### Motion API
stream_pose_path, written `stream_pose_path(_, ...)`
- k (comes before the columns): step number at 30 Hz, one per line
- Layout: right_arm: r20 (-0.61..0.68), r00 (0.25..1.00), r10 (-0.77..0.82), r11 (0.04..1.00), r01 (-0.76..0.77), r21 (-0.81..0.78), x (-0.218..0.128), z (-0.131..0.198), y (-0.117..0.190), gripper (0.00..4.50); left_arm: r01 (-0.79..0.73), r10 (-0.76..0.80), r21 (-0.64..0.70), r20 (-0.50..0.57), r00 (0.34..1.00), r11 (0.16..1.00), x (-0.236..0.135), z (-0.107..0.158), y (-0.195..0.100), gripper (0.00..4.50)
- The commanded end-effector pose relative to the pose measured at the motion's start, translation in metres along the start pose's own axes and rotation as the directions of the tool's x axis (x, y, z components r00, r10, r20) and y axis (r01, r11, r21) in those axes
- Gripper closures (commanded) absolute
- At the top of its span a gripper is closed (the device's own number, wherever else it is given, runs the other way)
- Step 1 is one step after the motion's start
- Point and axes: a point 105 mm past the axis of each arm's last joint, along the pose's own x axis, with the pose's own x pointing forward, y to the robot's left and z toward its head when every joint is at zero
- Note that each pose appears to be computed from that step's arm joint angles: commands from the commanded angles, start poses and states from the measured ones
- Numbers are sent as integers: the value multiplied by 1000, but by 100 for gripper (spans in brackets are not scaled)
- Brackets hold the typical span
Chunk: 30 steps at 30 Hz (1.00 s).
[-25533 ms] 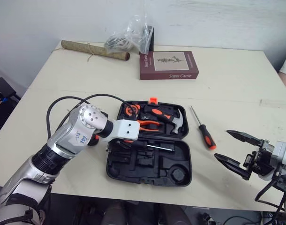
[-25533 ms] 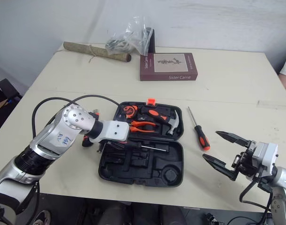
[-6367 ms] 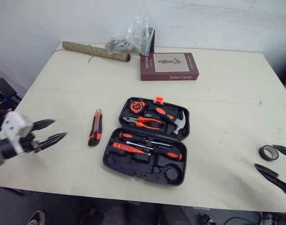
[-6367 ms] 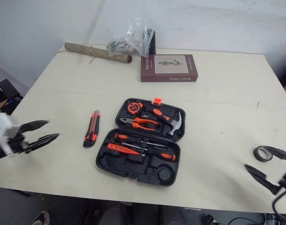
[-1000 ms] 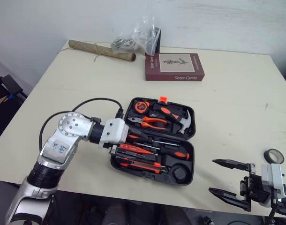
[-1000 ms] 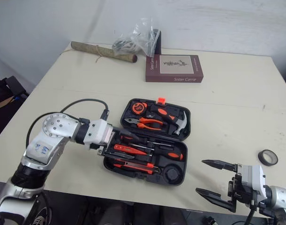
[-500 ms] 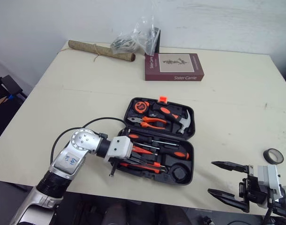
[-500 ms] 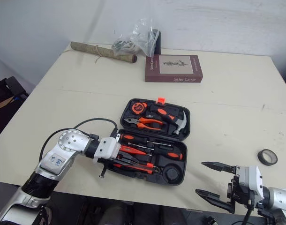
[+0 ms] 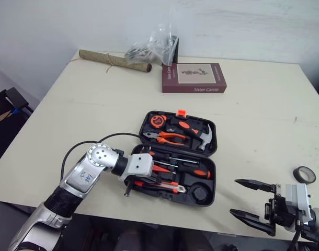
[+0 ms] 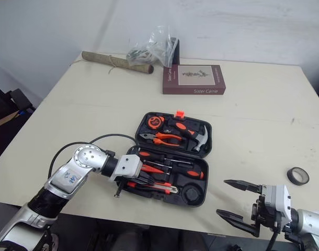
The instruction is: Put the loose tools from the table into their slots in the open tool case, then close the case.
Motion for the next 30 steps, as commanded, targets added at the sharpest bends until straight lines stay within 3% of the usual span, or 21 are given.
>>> stream_pose_path(1, 19, 999, -29, 998, 30, -48, -2, 9, -3, 0, -51, 52, -36, 30, 998, 998, -2, -15, 0, 445)
stream_pose_path(4, 8, 996, -86, 994, 86, -66, -12, 12, -9, 0, -147, 132, 69, 186, 974, 987, -21, 8, 9, 445)
stream_pose_path(7, -14, 981, -192, 977, 189, -94, -36, 14, -19, 0, -264, 230, 80, 297, 927, 961, -49, 22, 14, 445)
stream_pose_path(10, -40, 915, -402, 910, 394, -127, -84, 15, -36, 0, -453, 436, -31, 338, 834, 891, -102, 25, 22, 372)
stream_pose_path(14, -89, 762, -642, 763, 622, -176, -150, 2, -44, 0, -680, 692, -131, 123, 711, 722, -177, -29, 11, 206)
stream_pose_path(15, -94, 684, -723, 687, 700, -193, -173, 0, -45, 0, -758, 769, -153, 27, 638, 634, -206, -51, 4, 161)
stream_pose_path(18, -115, 515, -850, 527, 819, -227, -220, -6, -38, 0, -885, 883, -181, -125, 453, 429, -264, -87, -19, 30)
stream_pose_path(19, -133, 456, -880, 475, 847, -238, -235, -8, -33, 0, -915, 907, -189, -169, 387, 355, -282, -98, -28, 7)
stream_pose_path(21, -163, 325, -932, 358, 899, -255, -266, -14, -20, 0, -959, 935, -197, -251, 250, 204, -315, -116, -48, 7)
stream_pose_path(23, -175, 229, -957, 270, 928, -259, -284, -17, -8, 0, -974, 944, -199, -288, 163, 108, -332, -124, -59, 7)
stream_pose_path(27, -181, 130, -975, 174, 951, -256, -298, -23, 6, 0, -973, 956, -227, -277, 100, 36, -340, -127, -61, 7)
stream_pose_path(30, -154, 111, -982, 147, 958, -247, -292, -23, 6, 0, -965, 967, -251, -217, 134, 78, -328, -121, -50, 7)
